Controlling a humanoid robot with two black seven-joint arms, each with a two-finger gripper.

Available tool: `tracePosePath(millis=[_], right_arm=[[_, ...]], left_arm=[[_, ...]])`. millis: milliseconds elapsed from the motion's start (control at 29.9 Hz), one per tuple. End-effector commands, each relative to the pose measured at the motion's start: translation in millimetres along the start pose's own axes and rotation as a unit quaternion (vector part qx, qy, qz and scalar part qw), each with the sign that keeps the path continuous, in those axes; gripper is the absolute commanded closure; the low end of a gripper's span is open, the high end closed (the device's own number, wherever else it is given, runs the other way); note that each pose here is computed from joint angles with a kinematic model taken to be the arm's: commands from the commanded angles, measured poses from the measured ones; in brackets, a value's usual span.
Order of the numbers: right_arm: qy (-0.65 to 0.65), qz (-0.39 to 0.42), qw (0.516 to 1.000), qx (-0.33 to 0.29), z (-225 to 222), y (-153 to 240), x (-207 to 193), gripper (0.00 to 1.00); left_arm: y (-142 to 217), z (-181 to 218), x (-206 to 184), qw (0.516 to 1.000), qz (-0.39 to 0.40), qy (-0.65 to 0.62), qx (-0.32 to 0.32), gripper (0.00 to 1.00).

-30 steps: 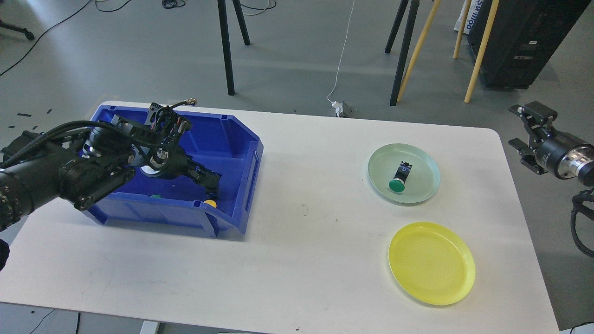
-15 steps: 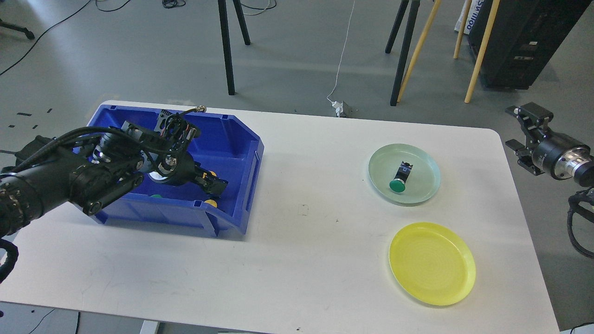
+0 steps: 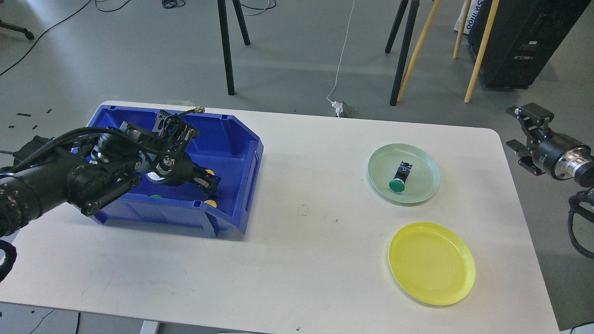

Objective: Pass button and place on color plate
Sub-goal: 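Lift the yellow button out of the bin with the left gripper, then pass the yellow button from the left gripper to the right gripper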

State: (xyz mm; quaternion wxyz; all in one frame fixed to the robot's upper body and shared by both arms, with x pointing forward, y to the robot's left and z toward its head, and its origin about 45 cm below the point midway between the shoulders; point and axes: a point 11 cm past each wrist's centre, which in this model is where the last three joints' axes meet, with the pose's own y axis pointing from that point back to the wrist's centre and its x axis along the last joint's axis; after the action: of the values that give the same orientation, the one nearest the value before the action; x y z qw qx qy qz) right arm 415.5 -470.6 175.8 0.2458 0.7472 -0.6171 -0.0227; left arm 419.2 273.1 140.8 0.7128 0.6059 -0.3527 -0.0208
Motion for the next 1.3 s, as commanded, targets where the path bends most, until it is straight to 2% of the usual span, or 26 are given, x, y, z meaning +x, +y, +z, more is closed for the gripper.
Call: tracePosePath(millis=[0,67,334,535,669,769,970,1070,1271], right_arm=[[0.000,0.002,1.000,0.000,-0.1,0.0,0.5,0.09],[0.000,0.003,1.000,0.001,-1.0,0.0,1.3,0.09],[-0.003,-0.006,1.000,0.026,-22.4,-12.7,-9.5,0.09],[-0.031,-0.020,0.996,0.085,-65.8,-29.1,-25.7,0.09],[-0.064,-0.043,0.987,0.139,-106.9,-37.3,-43.1,0.09],[-0.091,-0.083,0.975,0.184,-141.2,-40.7,-71.2,0.09],[-0.147,-0.178,0.948,0.220,-198.7,-49.0,-152.3,0.09],[-0.165,-0.217,0.933,0.234,-225.8,-51.3,-188.1,0.09],[-0.170,-0.251,0.919,0.252,-245.0,-44.2,-222.2,0.09]], left_arm=[[5.7,0.1,7.0,1.000,0.012,0.008,-0.010,0.91],[15.6,-5.6,9.6,1.000,0.021,0.013,-0.016,0.91],[102.4,-34.7,40.3,0.991,0.114,0.059,-0.038,0.92],[175.3,-35.4,102.5,0.935,0.273,0.182,-0.134,0.92],[204.9,-19.7,142.2,0.900,0.328,0.210,-0.195,0.92],[198.6,7.2,162.6,0.887,0.330,0.216,-0.242,0.93],[163.0,54.5,191.3,0.873,0.313,0.226,-0.298,0.93],[153.0,64.8,204.9,0.861,0.319,0.243,-0.314,0.93],[149.5,73.8,224.5,0.842,0.329,0.268,-0.333,0.93]])
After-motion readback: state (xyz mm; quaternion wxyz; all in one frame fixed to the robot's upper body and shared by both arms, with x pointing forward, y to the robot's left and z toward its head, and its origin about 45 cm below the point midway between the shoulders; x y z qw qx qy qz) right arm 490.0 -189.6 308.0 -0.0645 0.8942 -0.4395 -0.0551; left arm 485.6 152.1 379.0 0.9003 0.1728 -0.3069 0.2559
